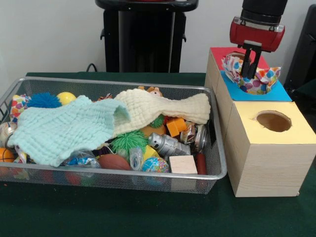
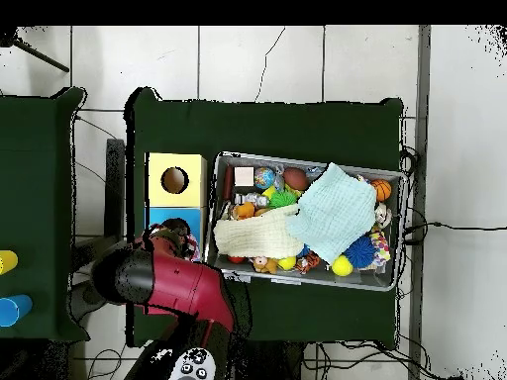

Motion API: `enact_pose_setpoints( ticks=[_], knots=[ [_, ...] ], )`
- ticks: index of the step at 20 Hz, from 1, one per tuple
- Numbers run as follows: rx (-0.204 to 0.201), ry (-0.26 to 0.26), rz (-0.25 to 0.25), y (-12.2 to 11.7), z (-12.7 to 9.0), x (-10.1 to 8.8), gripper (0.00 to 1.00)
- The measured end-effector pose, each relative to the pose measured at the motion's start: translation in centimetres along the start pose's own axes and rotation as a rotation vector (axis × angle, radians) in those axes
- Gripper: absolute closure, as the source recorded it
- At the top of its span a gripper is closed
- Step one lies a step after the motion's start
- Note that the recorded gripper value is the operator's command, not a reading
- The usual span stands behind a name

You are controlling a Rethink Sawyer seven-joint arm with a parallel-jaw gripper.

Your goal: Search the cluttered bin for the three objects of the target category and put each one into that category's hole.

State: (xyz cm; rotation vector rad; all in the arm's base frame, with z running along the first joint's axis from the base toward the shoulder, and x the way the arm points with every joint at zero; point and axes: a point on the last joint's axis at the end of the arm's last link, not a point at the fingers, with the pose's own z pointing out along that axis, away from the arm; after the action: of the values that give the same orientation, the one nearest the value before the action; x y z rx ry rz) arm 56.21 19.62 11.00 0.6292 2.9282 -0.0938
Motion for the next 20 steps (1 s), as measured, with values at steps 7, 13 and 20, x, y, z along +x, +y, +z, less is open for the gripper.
enact_pose_setpoints(
  ticks=[7, 13, 20],
  knots=[
    [-0.01, 0.043, 0.016, -0.3, 1.3, 0.5, 1.0],
    [-0.012, 0.106, 0.018, -0.2, 3.5, 2.1, 1.0],
    [-0.023, 0.153, 0.027, 0.4, 5.4, 3.1, 1.0]
  ],
)
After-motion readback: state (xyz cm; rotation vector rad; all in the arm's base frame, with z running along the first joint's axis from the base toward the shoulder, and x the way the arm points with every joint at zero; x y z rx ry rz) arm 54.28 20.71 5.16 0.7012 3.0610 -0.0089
